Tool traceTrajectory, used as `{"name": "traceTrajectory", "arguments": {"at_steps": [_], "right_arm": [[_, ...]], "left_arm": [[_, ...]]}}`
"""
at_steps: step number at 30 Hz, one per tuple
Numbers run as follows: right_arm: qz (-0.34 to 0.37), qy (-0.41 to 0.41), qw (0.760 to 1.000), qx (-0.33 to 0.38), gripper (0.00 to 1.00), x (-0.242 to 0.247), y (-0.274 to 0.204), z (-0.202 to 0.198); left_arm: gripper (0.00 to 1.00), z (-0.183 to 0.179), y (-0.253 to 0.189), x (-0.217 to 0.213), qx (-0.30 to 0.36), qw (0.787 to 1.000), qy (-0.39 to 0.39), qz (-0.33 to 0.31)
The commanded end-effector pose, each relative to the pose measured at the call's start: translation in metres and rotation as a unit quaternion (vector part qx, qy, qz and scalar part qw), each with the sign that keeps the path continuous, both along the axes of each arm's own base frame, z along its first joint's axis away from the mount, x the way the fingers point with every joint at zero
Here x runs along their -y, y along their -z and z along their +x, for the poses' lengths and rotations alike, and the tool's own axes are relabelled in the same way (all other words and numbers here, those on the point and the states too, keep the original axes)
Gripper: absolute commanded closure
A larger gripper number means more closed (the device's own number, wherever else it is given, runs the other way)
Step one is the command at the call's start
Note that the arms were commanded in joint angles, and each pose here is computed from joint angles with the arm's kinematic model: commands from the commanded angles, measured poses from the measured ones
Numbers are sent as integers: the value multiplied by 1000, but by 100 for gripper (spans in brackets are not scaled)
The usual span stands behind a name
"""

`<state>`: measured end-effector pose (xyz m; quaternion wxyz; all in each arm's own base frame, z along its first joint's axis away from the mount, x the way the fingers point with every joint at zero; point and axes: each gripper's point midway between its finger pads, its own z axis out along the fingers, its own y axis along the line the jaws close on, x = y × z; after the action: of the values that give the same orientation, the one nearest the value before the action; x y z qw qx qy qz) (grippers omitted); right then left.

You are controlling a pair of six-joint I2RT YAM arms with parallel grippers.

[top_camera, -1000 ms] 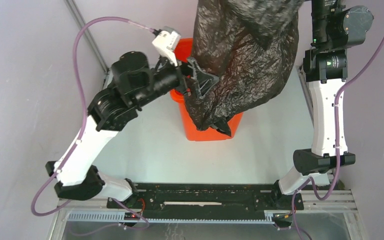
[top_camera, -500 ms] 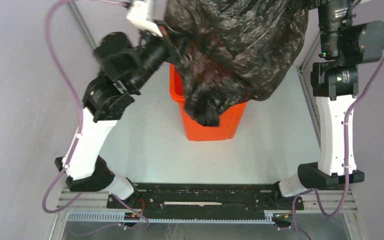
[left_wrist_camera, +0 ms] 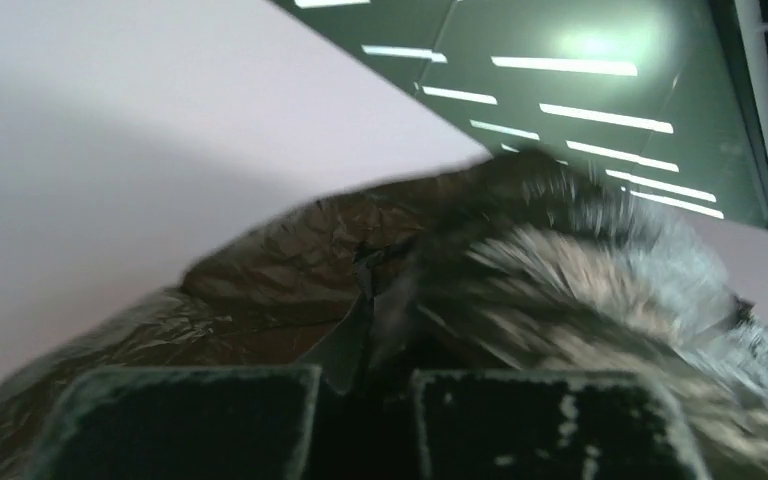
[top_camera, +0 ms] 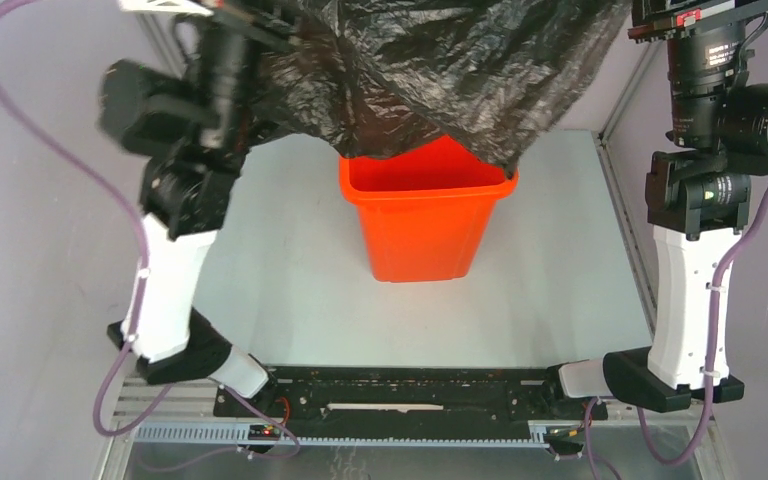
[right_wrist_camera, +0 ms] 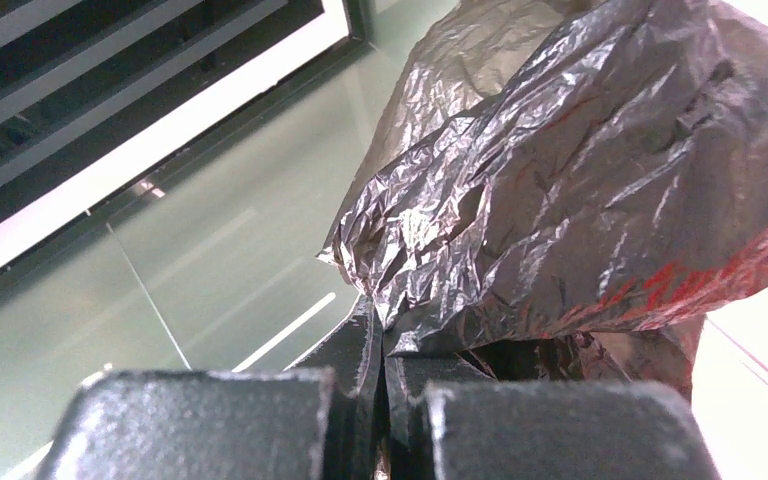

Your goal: Put the trash bags into the trash bin

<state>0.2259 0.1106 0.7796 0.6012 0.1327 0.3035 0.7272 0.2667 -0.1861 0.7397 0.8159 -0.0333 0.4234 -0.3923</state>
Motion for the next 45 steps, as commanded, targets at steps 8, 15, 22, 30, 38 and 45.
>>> {"name": "traceTrajectory", "arguments": {"at_steps": [8, 15, 22, 30, 38, 45], "right_arm": [[-68, 61, 996, 17, 100, 3, 7, -9], [-110, 73, 991, -21, 100, 0, 38, 25], [-120, 38, 991, -44, 100, -21, 61, 45], [-140, 2, 989, -55, 100, -64, 74, 64], [-194, 48, 975, -97, 100, -66, 96, 78], [-237, 55, 957, -158, 100, -70, 131, 97]], "left_arm": [[100, 51, 56, 110, -45, 980, 192, 35], [100, 83, 80, 129, -73, 965, 250, 30], [98, 107, 144, 105, -172, 959, 224, 26], [45, 97, 215, 45, -247, 955, 161, 32], [11, 26, 256, 37, -286, 924, 224, 115], [13, -31, 288, 20, -336, 896, 243, 162]]}}
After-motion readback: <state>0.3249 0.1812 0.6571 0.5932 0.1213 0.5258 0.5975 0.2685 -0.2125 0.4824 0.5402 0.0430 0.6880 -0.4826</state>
